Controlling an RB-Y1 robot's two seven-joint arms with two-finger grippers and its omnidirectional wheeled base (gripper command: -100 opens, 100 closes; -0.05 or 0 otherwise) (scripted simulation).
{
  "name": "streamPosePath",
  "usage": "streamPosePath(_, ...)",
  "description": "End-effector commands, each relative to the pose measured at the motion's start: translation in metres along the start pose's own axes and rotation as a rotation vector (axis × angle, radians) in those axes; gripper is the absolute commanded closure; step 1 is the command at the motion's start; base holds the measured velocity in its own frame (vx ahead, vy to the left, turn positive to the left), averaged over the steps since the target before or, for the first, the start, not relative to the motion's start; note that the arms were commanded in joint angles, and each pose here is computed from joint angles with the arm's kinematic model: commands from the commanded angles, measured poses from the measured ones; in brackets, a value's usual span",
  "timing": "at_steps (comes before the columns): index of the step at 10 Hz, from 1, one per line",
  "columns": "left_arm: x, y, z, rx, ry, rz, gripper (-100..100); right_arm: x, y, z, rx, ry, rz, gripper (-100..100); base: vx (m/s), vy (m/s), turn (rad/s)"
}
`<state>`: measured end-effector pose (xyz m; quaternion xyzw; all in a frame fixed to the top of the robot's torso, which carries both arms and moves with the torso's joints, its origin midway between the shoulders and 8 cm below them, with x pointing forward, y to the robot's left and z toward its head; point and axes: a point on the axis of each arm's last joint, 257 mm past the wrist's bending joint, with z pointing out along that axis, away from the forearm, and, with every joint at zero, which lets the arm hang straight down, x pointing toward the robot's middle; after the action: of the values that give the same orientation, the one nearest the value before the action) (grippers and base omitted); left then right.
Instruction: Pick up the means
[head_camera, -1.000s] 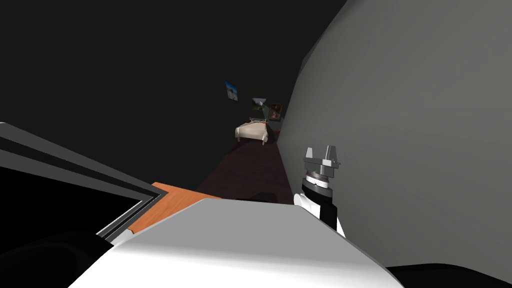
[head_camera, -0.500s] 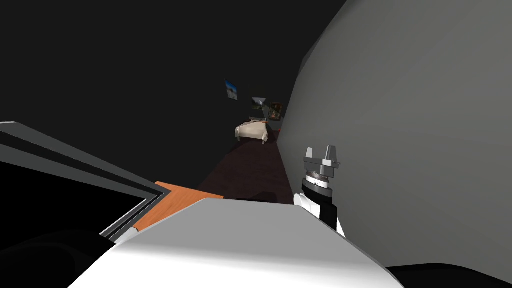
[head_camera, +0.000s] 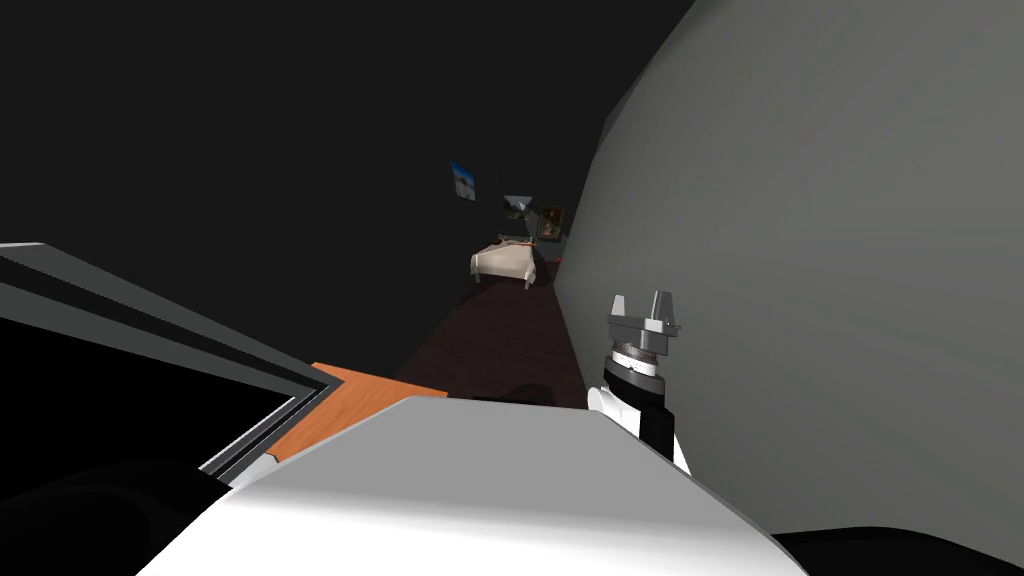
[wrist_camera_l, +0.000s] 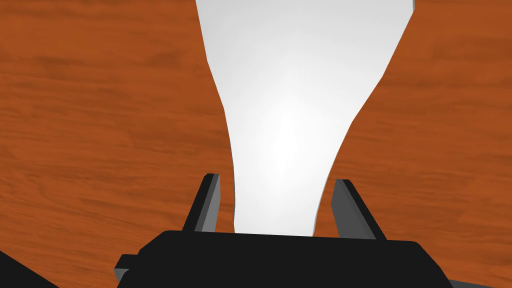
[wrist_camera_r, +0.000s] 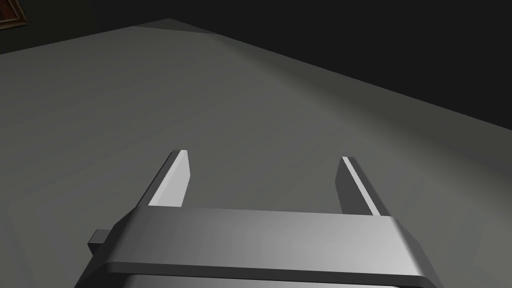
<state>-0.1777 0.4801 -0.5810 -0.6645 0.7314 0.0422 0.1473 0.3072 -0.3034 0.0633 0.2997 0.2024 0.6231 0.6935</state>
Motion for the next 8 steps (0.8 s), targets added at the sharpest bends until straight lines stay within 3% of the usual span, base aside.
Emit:
streamPosePath(1,0.0,0.0,0.0,0.0,0.0,0.0,0,0.0,0.0,0.0,0.0,0.0,0.0,0,0.0,0.0,0.0)
streamPosePath(2,-0.004,0.004,-0.007,0.0,0.0,0.002,100,0.0,0.0,0.0,0.0,0.0,0.0,0,0.026,-0.024,0.015)
streamPosePath(6,-0.013,0.014,-0.022,-0.002,0.001,0.006,100,0.0,0.0,0.0,0.0,0.0,0.0,0,0.031,-0.031,0.012)
streamPosePath(7,-0.011,0.012,-0.018,-0.001,0.001,0.006,100,0.0,0.0,0.0,0.0,0.0,0.0,0,0.015,-0.013,0.008)
streamPosePath(8,-0.012,0.013,-0.018,-0.001,0.001,0.005,0,0.0,0.0,0.0,0.0,0.0,0.0,0,0.0,0.0,0.0)
